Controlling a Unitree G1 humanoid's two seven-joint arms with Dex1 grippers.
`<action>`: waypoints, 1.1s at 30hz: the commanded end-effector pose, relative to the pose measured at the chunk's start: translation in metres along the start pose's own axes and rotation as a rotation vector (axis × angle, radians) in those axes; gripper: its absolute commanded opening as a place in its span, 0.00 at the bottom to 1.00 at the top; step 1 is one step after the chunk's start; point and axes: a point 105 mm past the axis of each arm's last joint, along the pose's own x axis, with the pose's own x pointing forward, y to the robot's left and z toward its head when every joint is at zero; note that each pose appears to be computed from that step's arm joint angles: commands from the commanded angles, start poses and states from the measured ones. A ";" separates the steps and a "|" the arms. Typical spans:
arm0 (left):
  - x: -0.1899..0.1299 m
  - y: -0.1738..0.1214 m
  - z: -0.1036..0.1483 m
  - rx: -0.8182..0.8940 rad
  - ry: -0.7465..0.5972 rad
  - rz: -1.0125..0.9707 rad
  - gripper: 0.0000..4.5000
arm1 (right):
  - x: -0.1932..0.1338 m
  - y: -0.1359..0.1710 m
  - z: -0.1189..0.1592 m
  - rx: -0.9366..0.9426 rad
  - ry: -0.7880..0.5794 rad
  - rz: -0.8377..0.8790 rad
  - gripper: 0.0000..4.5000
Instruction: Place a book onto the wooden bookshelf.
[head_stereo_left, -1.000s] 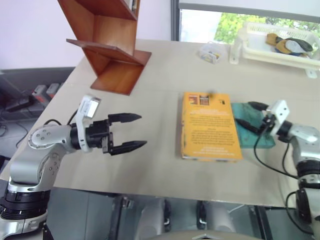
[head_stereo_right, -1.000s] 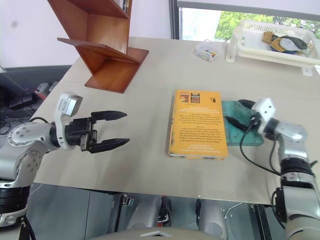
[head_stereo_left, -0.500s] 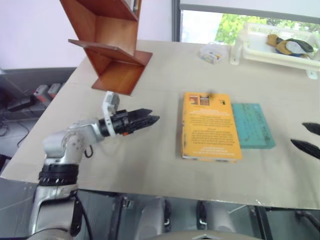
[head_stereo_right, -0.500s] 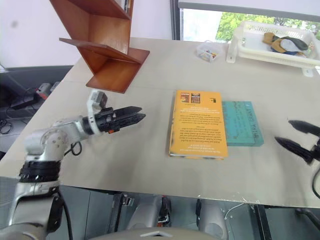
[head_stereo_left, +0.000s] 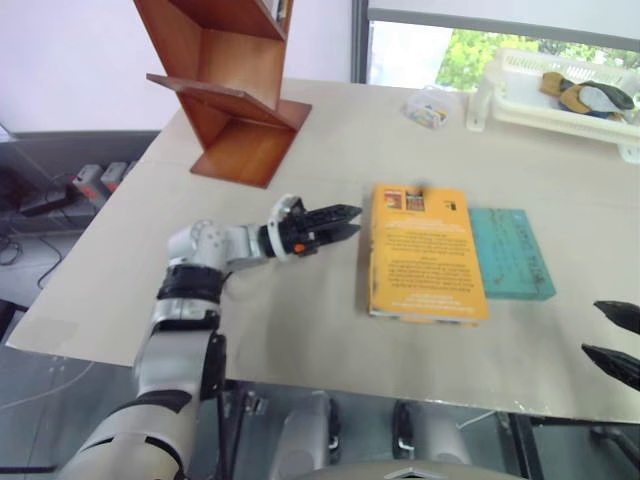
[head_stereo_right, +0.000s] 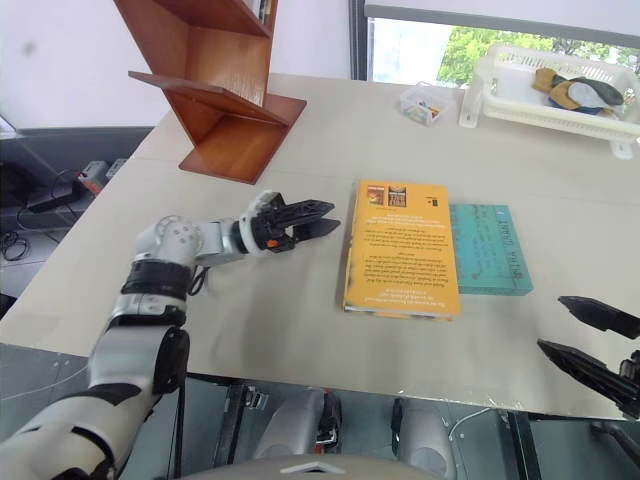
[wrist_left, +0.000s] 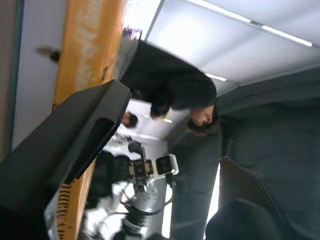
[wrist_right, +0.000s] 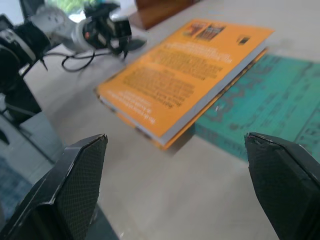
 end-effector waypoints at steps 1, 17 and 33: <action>0.005 0.007 -0.005 -0.085 0.042 0.013 0.99 | 0.001 0.005 0.012 -0.067 -0.024 -0.019 1.00; 0.025 0.036 -0.038 -0.173 0.229 0.069 0.99 | 0.000 0.009 0.013 -0.132 -0.001 -0.066 1.00; 0.037 0.035 -0.050 -0.228 0.271 0.028 0.99 | -0.002 0.008 0.015 -0.163 0.005 -0.101 1.00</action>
